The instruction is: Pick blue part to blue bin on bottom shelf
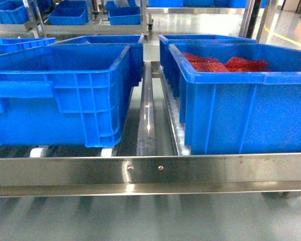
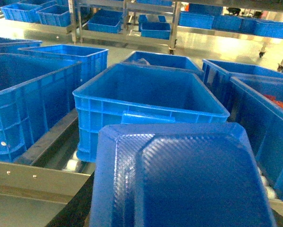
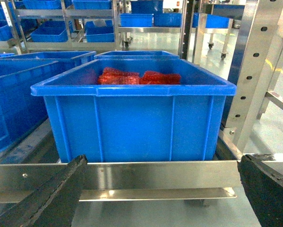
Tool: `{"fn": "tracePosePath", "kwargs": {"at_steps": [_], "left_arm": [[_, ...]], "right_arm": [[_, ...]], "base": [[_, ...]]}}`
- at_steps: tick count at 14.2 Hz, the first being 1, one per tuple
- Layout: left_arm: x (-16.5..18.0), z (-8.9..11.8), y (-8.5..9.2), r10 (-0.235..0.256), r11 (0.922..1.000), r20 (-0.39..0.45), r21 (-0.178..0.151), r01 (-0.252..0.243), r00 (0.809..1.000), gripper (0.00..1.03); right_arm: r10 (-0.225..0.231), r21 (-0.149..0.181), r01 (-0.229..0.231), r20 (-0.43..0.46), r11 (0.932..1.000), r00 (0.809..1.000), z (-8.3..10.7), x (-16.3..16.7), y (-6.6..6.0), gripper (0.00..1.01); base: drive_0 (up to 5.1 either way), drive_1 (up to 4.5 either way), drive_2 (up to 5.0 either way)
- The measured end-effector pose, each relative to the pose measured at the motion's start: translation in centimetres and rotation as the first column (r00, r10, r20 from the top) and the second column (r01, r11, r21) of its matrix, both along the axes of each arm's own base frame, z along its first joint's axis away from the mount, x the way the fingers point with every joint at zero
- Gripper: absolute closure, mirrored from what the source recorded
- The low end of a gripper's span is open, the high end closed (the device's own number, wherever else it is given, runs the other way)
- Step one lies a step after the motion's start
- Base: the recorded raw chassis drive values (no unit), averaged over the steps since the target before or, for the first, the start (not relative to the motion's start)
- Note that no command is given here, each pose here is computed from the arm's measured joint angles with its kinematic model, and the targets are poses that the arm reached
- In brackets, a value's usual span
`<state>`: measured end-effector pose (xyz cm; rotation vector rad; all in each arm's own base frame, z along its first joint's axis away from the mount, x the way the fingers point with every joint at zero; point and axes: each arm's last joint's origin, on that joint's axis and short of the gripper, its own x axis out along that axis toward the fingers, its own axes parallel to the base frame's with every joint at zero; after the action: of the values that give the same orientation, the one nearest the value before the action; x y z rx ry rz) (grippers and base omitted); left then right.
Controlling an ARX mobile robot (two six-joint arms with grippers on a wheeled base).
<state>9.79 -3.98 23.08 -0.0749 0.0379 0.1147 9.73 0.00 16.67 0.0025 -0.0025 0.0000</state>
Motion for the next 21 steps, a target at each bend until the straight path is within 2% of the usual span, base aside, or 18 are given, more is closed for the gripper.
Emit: {"fn": "tracePosePath", "kwargs": {"at_steps": [20, 21], "left_arm": [[0.02, -0.02, -0.01, -0.001, 1.0000, -0.002, 0.001, 0.001, 1.000, 0.60], [0.02, -0.02, -0.01, 0.000, 1.0000, -0.002, 0.001, 0.000, 1.000, 0.60]], "right_arm": [[0.000, 0.000, 0.000, -0.001, 1.0000, 1.000, -0.01, 0.00, 0.00, 0.03], [0.001, 0.000, -0.001, 0.003, 1.0000, 1.000, 0.03, 0.00, 0.00, 0.03]], "base": [[0.0, 4.01, -3.9], [0.0, 0.00, 0.0]]}}
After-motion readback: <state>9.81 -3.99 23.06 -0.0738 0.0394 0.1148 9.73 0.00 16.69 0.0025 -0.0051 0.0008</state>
